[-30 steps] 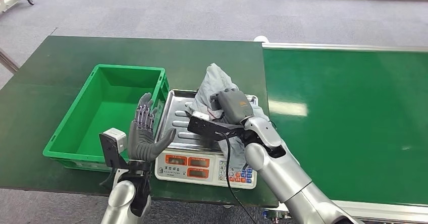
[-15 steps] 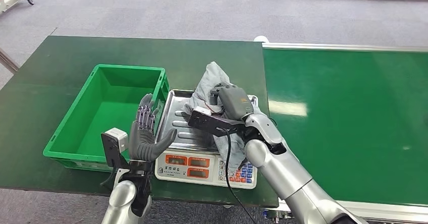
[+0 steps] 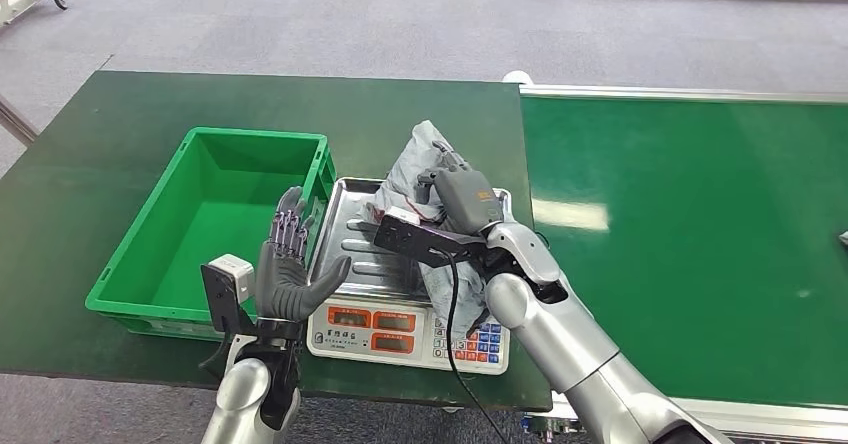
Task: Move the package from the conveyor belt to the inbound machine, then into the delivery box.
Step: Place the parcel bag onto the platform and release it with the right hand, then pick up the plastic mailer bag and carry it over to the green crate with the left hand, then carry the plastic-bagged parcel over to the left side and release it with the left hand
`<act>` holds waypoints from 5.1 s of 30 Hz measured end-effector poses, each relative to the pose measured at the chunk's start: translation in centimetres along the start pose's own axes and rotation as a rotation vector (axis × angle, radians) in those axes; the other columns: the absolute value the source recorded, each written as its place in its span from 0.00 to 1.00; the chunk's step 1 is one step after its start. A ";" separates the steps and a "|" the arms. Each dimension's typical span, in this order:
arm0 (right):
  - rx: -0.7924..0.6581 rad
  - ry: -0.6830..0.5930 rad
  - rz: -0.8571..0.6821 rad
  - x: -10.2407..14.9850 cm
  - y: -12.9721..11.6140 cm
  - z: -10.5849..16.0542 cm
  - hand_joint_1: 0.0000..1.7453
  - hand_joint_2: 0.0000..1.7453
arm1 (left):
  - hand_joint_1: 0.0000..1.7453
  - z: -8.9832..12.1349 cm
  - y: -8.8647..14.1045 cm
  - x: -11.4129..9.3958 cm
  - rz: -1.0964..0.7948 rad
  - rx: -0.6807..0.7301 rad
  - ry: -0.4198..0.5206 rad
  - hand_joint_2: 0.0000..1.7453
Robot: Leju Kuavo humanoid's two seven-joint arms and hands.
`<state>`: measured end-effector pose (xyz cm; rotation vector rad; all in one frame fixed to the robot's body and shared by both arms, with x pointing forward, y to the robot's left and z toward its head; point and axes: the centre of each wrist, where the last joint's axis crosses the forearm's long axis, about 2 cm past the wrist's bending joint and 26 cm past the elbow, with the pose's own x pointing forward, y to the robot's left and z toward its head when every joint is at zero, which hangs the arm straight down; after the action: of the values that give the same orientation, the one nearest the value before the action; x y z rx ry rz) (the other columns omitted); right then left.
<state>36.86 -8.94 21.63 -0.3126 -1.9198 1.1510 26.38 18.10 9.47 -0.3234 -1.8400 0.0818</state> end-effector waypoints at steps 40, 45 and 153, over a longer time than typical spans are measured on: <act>-0.399 -0.022 -0.627 -2.3 1.5 6.8 0.00 1.00 | 0.00 -8.1 -3.2 -3.2 -0.591 -0.454 0.136 1.00; -0.400 -0.047 -0.647 -1.8 1.4 6.4 0.00 1.00 | 0.00 -9.1 -4.6 -3.4 -0.788 -0.572 0.123 1.00; -0.754 0.211 -0.797 -4.8 4.5 21.7 0.00 1.00 | 0.91 -7.4 31.1 18.7 -1.991 0.238 0.049 1.00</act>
<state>22.13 -22.36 10.82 -0.0338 -1.9286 -0.1359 34.15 52.04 22.11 1.6511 -1.3450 -1.0262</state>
